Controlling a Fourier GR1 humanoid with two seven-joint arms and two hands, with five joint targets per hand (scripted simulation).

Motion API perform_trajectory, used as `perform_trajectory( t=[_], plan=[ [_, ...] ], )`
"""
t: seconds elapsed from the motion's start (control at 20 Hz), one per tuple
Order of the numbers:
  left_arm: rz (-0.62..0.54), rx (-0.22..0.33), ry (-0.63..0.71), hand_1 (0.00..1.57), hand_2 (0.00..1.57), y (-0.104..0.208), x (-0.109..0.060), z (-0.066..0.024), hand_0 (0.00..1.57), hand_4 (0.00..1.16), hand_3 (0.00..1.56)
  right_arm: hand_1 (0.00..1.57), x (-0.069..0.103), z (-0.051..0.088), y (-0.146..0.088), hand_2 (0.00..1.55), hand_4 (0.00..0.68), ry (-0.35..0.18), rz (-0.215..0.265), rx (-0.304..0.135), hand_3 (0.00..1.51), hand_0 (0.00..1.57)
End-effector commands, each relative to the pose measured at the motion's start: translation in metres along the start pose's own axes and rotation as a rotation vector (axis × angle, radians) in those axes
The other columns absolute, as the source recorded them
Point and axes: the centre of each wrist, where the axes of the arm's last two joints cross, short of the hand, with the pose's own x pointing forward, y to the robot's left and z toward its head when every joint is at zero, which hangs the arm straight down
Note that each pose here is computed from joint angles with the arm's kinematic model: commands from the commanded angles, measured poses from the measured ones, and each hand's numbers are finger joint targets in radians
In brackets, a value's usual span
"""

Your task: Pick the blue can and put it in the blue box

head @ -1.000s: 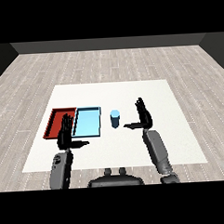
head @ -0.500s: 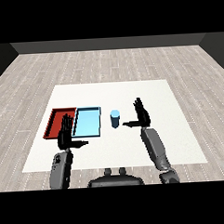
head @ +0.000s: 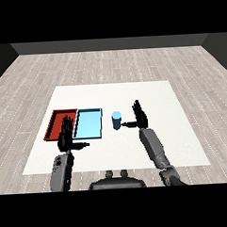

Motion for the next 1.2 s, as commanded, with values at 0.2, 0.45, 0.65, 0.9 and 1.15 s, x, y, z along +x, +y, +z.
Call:
perform_trajectory(
  t=[0.2, 0.45, 0.65, 0.9, 1.15],
  plan=[
    [0.031, 0.010, -0.022, 0.00, 0.00, 0.001, 0.007, 0.0102, 0.00, 0.00, 0.00, 0.00, -0.021, 0.005, 0.008, 0.00, 0.000, 0.067, 0.000, -0.015, 0.00, 0.00],
    [0.030, 0.011, -0.005, 0.00, 0.00, 0.008, 0.004, 0.0021, 0.00, 0.00, 0.00, 0.00, -0.033, 0.006, 0.009, 0.00, 0.000, 0.072, -0.029, 0.001, 0.00, 0.00],
    [0.023, 0.020, -0.020, 0.00, 0.00, 0.000, 0.012, -0.0113, 0.00, 0.00, 0.00, 0.00, -0.038, -0.001, 0.010, 0.00, 0.000, 0.086, -0.046, 0.011, 0.00, 0.00],
    [0.015, 0.014, -0.023, 0.00, 0.00, 0.001, -0.005, 0.0089, 0.00, 0.00, 0.00, 0.00, -0.025, -0.007, 0.016, 0.00, 0.000, 0.092, -0.030, 0.009, 0.00, 0.00],
    [-0.002, 0.012, -0.019, 0.00, 0.00, 0.007, 0.007, -0.0004, 0.00, 0.00, 0.00, 0.00, -0.046, 0.000, 0.039, 0.00, 0.000, 0.092, -0.052, 0.031, 0.00, 0.00]
  ],
)
